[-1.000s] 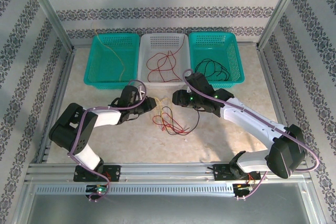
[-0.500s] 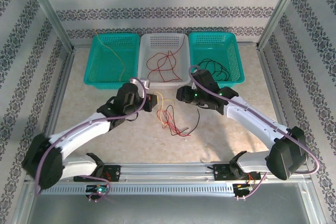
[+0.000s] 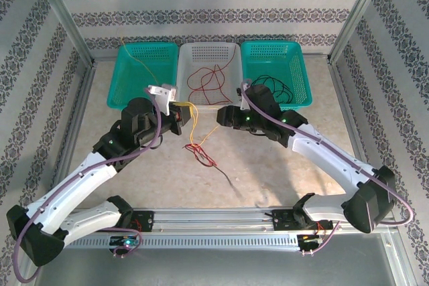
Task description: Untangle the cables
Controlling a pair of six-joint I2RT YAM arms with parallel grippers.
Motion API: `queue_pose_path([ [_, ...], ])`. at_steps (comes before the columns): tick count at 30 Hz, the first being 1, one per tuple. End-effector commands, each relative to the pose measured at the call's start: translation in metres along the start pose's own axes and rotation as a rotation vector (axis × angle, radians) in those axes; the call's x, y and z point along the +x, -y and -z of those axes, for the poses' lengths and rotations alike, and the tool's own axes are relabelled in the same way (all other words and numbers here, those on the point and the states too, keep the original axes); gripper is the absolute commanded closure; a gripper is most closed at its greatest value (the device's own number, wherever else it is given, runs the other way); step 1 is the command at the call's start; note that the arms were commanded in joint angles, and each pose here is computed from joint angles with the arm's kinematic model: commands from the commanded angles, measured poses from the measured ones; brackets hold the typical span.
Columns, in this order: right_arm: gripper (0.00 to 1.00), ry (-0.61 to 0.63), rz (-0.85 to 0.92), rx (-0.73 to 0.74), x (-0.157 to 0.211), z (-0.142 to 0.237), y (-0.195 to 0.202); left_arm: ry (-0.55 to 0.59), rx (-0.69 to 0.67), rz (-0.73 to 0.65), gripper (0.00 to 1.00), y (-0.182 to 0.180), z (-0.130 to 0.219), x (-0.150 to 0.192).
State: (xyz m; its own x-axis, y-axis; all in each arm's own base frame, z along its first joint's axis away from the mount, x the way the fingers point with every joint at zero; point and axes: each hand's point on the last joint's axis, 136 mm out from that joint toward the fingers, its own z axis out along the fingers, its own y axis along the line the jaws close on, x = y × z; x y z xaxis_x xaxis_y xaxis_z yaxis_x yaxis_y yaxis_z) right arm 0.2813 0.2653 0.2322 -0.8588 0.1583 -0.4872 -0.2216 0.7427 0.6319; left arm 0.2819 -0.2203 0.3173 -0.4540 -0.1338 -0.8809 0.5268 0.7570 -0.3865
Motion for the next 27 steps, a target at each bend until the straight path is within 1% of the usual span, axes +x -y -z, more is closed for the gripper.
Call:
queue_pose_path([
  [1, 0.43, 0.021, 0.036, -0.11, -0.004, 0.011, -0.031, 0.034, -0.005, 0.036, 1.0, 0.005, 0.002, -0.016],
  [5, 0.39, -0.014, 0.079, -0.192, 0.015, 0.013, -0.054, 0.055, -0.047, 0.089, 1.0, 0.0, 0.003, -0.025],
  [9, 0.35, -0.067, 0.161, -0.233, 0.044, 0.015, -0.068, 0.058, -0.064, 0.13, 1.0, 0.0, 0.004, -0.032],
  [12, 0.31, -0.083, 0.207, -0.238, 0.062, 0.012, -0.072, 0.072, -0.064, 0.158, 1.0, 0.002, 0.006, -0.04],
  [13, 0.23, -0.087, 0.215, -0.246, 0.067, 0.01, -0.073, 0.078, -0.061, 0.166, 1.0, 0.003, 0.006, -0.043],
  [14, 0.13, -0.088, 0.215, -0.247, 0.071, 0.007, -0.073, 0.083, -0.05, 0.172, 1.0, 0.005, 0.007, -0.046],
  [15, 0.09, -0.087, 0.209, -0.24, 0.073, 0.003, -0.071, 0.09, -0.03, 0.177, 1.0, 0.01, 0.008, -0.05],
  [17, 0.1, -0.083, 0.185, -0.204, 0.074, -0.006, -0.063, 0.103, 0.003, 0.185, 1.0, 0.017, 0.011, -0.057],
  [20, 0.13, -0.062, 0.153, -0.162, 0.071, -0.018, -0.056, 0.114, 0.019, 0.195, 1.0, 0.022, 0.016, -0.065],
  [23, 0.23, -0.056, 0.139, -0.115, 0.069, -0.027, -0.049, 0.126, 0.025, 0.197, 1.0, 0.025, 0.022, -0.071],
  [24, 0.32, -0.056, 0.134, -0.09, 0.069, -0.03, -0.044, 0.127, 0.021, 0.194, 1.0, 0.025, 0.023, -0.072],
  [25, 0.45, -0.058, 0.131, -0.066, 0.07, -0.032, -0.038, 0.127, 0.016, 0.19, 1.0, 0.025, 0.025, -0.074],
  [27, 0.65, -0.064, 0.112, -0.011, 0.071, -0.035, -0.024, 0.12, -0.001, 0.183, 1.0, 0.023, 0.027, -0.074],
])
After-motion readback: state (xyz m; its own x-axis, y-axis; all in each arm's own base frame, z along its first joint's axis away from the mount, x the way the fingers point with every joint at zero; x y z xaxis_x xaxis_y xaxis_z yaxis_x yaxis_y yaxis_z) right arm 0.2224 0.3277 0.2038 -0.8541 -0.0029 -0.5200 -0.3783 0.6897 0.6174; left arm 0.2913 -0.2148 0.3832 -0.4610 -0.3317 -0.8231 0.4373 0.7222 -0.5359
